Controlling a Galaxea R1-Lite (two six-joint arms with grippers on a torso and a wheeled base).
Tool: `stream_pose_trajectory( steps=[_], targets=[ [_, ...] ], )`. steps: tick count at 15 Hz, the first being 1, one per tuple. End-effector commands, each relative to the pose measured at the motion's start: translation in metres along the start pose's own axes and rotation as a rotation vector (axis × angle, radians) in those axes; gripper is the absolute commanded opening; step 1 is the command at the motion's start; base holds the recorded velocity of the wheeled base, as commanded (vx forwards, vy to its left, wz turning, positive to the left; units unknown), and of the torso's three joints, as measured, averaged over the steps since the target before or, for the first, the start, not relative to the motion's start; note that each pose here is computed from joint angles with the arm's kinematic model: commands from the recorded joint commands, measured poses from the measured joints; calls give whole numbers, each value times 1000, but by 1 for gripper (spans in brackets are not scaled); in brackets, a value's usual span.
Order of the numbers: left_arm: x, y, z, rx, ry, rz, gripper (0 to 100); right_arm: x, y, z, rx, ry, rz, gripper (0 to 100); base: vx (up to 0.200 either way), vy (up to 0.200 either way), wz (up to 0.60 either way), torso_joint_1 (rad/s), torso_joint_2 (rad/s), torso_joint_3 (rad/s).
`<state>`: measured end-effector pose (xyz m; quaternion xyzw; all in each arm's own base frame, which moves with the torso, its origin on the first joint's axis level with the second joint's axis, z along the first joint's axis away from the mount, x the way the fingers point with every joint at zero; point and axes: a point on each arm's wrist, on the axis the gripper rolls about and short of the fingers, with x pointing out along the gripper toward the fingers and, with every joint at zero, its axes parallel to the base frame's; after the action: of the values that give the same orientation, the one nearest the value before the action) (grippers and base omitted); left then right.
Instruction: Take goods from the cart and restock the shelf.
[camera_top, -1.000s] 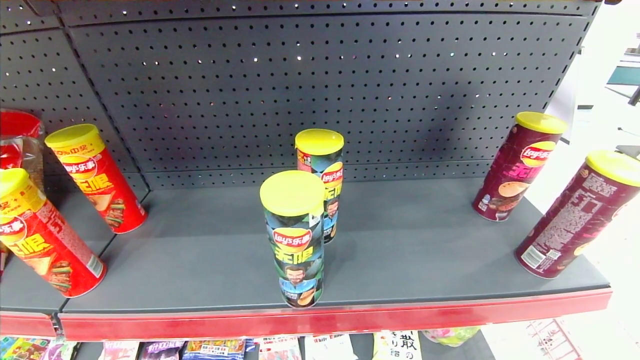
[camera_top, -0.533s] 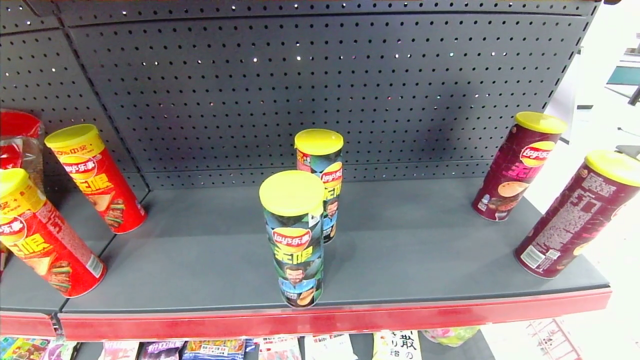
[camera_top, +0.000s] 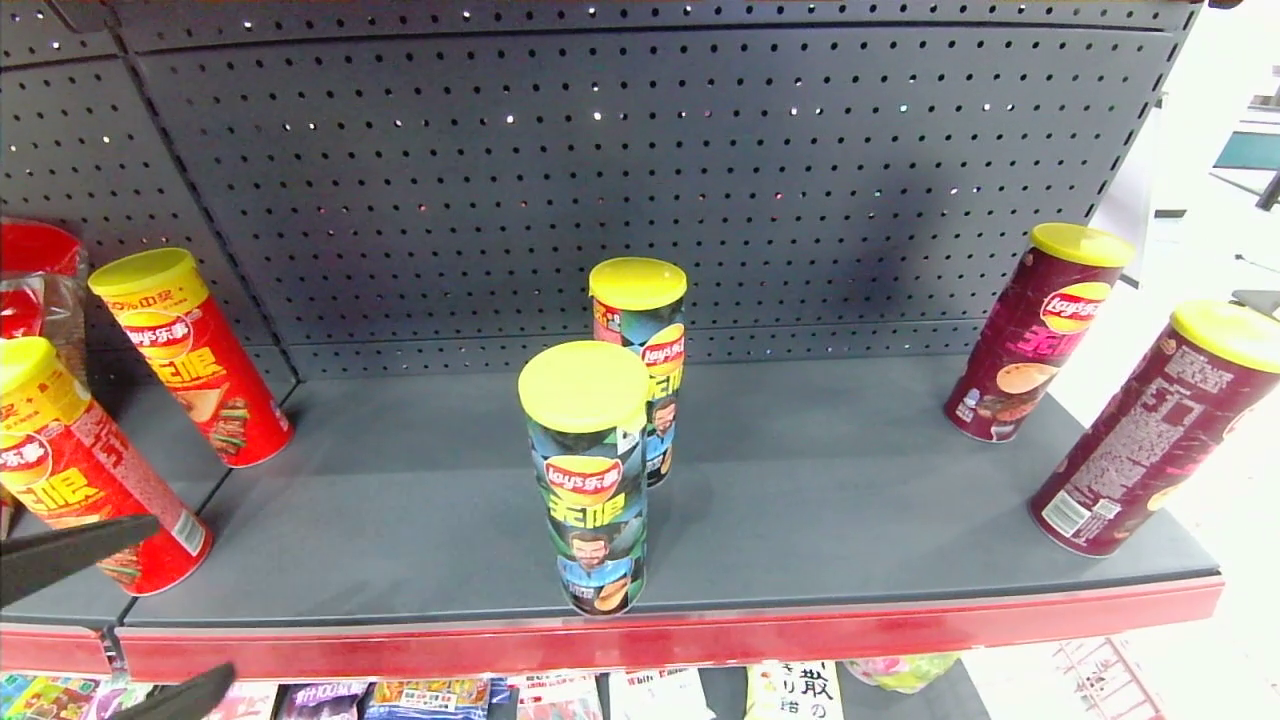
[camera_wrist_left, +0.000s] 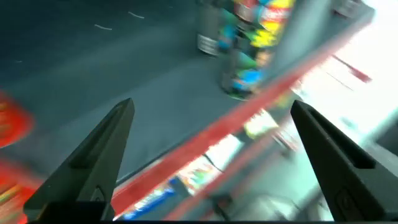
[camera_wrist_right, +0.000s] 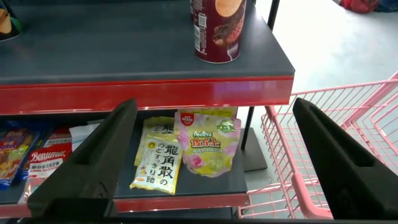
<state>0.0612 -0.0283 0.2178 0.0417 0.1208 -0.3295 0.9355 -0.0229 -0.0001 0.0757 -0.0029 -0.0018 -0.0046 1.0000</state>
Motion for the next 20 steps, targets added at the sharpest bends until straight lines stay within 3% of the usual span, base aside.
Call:
stream_pose_trajectory(
  steps=[1, 6, 10, 15, 20],
  targets=[
    [44, 8, 2, -36, 163, -82, 100, 0, 0, 0, 0, 1, 0, 100, 0, 0, 0, 0, 0, 0],
    [75, 19, -13, -68, 330, 30, 100, 0, 0, 0, 0, 1, 0, 100, 0, 0, 0, 0, 0, 0],
    [98, 27, -22, -61, 446, 132, 100, 0, 0, 0, -2, 1, 0, 100, 0, 0, 0, 0, 0, 0],
    [115, 30, -31, -70, 519, 127, 100, 0, 0, 0, 0, 1, 0, 100, 0, 0, 0, 0, 0, 0],
    [143, 28, -33, -48, 516, 86, 100, 0, 0, 0, -2, 1, 0, 100, 0, 0, 0, 0, 0, 0]
  ],
)
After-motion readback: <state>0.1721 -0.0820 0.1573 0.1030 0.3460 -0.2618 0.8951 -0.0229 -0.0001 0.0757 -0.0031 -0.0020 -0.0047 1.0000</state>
